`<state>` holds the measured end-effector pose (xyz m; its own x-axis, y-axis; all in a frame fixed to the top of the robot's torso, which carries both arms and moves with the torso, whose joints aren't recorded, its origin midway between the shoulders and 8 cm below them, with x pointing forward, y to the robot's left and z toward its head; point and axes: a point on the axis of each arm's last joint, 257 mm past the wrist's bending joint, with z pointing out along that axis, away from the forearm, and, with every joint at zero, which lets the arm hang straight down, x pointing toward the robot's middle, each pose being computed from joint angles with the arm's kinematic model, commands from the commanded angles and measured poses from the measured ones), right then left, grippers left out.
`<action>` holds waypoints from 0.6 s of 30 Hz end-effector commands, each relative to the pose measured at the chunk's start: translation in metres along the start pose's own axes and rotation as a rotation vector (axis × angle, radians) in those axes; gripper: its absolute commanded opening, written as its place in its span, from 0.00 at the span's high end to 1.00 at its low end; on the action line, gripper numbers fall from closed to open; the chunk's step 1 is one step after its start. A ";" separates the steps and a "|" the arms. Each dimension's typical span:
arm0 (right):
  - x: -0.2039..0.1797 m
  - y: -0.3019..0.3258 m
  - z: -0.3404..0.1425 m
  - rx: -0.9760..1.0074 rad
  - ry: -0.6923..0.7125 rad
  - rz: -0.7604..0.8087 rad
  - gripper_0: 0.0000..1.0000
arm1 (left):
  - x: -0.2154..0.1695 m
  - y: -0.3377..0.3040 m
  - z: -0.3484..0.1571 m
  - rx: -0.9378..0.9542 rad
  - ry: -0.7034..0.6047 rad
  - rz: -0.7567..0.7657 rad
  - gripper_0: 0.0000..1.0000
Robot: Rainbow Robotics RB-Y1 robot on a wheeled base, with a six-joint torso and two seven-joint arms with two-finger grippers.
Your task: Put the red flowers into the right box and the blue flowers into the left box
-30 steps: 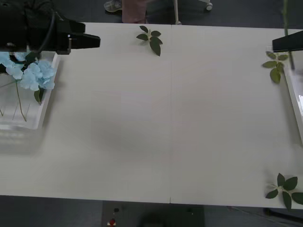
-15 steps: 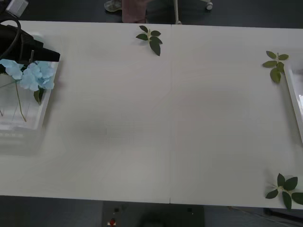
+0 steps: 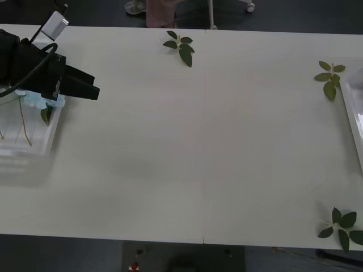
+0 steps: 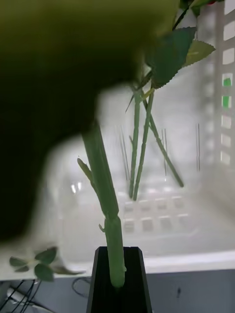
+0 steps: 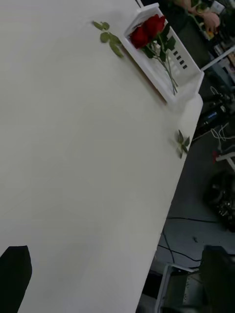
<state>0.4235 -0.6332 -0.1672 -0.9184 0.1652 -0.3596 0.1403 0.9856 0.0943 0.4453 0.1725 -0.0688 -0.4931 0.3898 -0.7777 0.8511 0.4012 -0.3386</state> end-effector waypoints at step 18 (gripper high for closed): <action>0.025 -0.020 0.088 0.095 -0.043 0.010 1.00 | 0.015 0.008 0.028 -0.020 0.077 0.653 0.00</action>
<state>0.4300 -0.6349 -0.2718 -0.9082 0.1864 -0.3748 0.1903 0.9814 0.0269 0.4441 0.1551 -0.0946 0.1388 0.6272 -0.7664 0.9748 0.0499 0.2175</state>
